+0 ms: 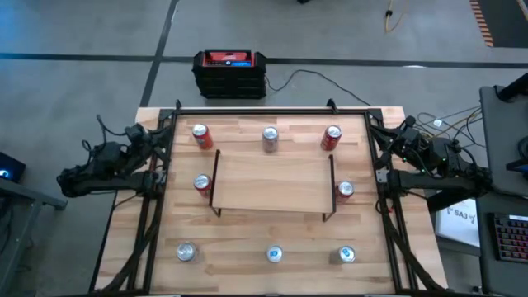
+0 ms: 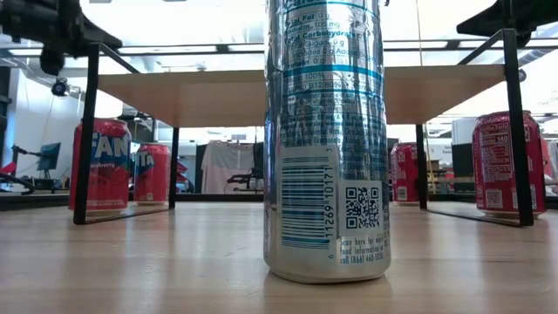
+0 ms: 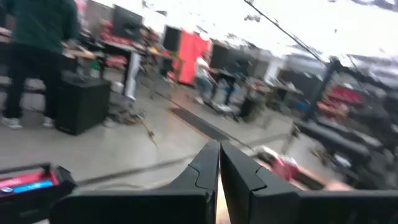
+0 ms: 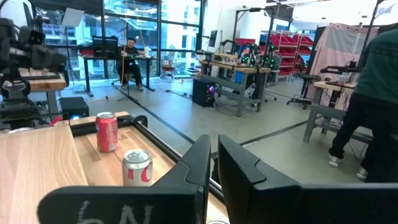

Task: Place canned beverage on shelf
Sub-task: Put the top orange soda can on the shelf

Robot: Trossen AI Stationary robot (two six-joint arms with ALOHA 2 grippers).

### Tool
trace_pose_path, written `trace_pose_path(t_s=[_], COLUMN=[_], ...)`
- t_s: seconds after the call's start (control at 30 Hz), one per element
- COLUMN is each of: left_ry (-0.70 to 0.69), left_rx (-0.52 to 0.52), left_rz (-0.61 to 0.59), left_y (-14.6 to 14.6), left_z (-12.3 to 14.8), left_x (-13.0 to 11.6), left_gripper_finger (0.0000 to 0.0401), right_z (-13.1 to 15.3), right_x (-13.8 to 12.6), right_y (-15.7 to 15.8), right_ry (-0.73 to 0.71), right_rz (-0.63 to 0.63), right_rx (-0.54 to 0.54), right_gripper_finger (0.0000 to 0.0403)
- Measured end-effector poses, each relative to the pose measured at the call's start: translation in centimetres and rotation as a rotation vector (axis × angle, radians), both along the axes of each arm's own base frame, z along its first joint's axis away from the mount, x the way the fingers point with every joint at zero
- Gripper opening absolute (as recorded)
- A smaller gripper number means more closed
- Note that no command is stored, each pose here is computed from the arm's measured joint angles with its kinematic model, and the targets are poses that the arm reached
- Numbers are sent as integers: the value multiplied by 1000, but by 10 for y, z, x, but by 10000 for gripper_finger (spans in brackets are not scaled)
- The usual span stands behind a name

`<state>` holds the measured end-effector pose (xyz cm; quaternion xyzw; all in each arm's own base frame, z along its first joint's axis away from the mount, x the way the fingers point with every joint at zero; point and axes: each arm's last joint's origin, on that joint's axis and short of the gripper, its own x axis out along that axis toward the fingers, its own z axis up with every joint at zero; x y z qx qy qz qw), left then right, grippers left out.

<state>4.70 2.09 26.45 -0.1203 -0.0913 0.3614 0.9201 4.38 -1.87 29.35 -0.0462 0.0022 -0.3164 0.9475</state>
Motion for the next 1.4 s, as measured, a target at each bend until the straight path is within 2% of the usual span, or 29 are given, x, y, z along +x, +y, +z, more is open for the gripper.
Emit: trace_pose_path(t_s=[0.13,0.27,0.4,0.5,0.63,1.03,1.4], left_ry=[27,-20,-81,-112,-95,-76,-132], left_rx=[-37,-28,27,57,94,158,150], left_rz=[-79,-88,-82,-77,-115,-130,-130], left_y=[-1,-1,-1,-1,-2,-2,-2], left_z=[-26,-46,-56,-58,-58,-53,-49], left_x=[16,29,35,36,37,36,35], left_gripper_finger=[0,0,0,0,0,0,0], right_z=[0,0,0,1,1,1,5], right_x=[0,0,0,0,0,0,0], right_y=[0,0,0,0,0,0,0], right_ry=[0,-12,-104,-163,-183,-214,-270], right_rz=[0,1,5,9,10,18,25], right_rx=[0,15,137,201,229,274,291], right_gripper_finger=[22,22,22,22,22,22,22])
